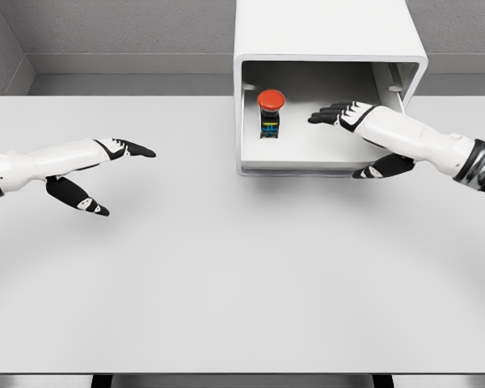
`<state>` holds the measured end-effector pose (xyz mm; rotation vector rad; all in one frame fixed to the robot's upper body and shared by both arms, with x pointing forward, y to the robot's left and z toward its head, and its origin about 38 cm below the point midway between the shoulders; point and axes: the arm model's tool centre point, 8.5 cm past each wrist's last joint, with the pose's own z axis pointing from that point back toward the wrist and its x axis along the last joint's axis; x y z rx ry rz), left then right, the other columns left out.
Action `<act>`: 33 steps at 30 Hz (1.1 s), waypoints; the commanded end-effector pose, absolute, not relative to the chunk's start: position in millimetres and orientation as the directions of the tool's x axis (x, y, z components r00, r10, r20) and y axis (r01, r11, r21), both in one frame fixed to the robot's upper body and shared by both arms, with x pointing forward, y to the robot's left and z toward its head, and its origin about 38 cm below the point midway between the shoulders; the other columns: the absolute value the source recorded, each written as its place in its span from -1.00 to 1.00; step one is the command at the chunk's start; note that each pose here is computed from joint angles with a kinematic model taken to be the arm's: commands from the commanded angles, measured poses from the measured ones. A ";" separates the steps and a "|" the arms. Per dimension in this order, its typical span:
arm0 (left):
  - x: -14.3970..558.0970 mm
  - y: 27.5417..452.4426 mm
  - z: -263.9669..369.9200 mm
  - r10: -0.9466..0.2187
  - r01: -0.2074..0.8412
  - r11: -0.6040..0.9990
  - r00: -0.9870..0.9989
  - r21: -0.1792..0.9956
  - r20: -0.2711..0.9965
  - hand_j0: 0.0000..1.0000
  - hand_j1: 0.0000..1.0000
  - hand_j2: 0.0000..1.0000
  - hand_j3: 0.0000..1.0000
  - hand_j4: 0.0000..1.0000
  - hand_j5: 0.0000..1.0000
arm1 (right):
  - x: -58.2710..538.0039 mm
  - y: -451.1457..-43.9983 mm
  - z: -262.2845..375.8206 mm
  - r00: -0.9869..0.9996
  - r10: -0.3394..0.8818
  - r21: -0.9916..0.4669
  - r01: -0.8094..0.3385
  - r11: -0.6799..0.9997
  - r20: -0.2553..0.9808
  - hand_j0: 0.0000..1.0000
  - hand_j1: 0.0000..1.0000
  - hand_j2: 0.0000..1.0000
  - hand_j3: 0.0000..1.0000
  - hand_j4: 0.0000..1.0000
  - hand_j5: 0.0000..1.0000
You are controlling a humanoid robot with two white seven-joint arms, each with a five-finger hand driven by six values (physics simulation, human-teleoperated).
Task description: Slide open multi-storey tabletop storage cabinets and put open load switch and slide close multi-storey tabletop storage cabinets
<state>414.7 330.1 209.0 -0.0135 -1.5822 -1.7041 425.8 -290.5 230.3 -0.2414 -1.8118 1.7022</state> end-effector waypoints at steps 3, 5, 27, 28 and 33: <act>414.7 330.8 209.7 -0.527 0.543 0.101 -0.682 0.834 0.508 1.00 1.00 1.00 1.00 1.00 1.00 | 430.4 -290.9 228.8 -0.774 0.540 -0.944 -0.288 0.163 0.330 1.00 1.00 1.00 1.00 1.00 1.00; 414.9 331.0 210.2 -0.527 0.542 0.102 -0.682 0.834 0.507 1.00 1.00 1.00 1.00 1.00 1.00 | 430.5 -290.5 229.0 -0.775 0.540 -0.944 -0.288 0.163 0.329 1.00 1.00 1.00 1.00 1.00 1.00; 414.5 331.1 209.6 -0.526 0.544 0.102 -0.681 0.833 0.509 1.00 1.00 1.00 1.00 1.00 1.00 | 458.0 -279.2 220.2 -0.752 0.560 -0.937 -0.301 0.176 0.347 1.00 1.00 1.00 1.00 1.00 1.00; 414.5 331.1 209.6 -0.526 0.544 0.102 -0.681 0.833 0.509 1.00 1.00 1.00 1.00 1.00 1.00 | 458.0 -279.2 220.2 -0.752 0.560 -0.937 -0.301 0.176 0.347 1.00 1.00 1.00 1.00 1.00 1.00; 414.4 330.9 209.1 -0.526 0.545 0.101 -0.681 0.832 0.510 1.00 1.00 1.00 1.00 1.00 1.00 | 458.8 -284.0 224.9 -0.750 0.567 -0.940 -0.291 0.180 0.341 1.00 1.00 1.00 1.00 1.00 1.00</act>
